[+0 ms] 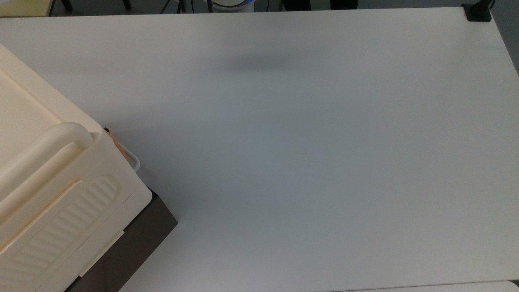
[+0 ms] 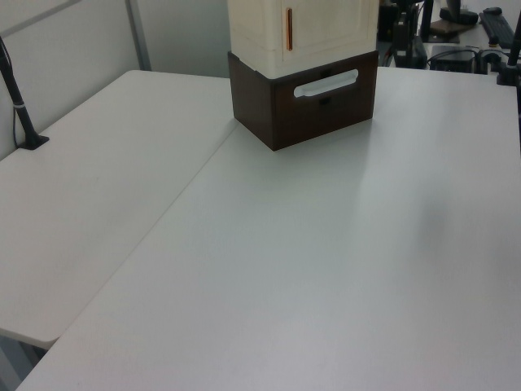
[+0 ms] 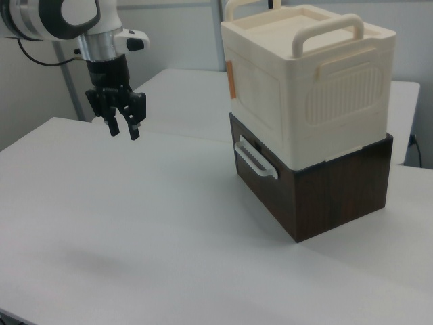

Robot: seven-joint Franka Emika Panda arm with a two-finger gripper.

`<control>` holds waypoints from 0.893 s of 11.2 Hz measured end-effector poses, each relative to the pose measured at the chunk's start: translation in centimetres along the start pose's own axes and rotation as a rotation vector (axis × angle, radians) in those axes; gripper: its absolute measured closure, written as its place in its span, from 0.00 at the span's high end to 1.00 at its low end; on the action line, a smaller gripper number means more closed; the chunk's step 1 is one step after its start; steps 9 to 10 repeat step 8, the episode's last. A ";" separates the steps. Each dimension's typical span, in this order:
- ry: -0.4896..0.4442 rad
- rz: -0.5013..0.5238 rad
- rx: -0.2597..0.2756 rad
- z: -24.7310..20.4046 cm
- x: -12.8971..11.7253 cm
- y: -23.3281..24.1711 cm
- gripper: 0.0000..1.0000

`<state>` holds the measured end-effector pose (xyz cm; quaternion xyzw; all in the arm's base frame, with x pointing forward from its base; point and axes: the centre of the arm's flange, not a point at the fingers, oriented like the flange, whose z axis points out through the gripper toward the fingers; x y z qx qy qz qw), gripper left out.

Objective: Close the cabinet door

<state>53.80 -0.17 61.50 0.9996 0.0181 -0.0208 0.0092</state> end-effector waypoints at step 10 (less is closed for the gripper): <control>0.044 0.043 -0.030 0.1 0.8 1.4 1.00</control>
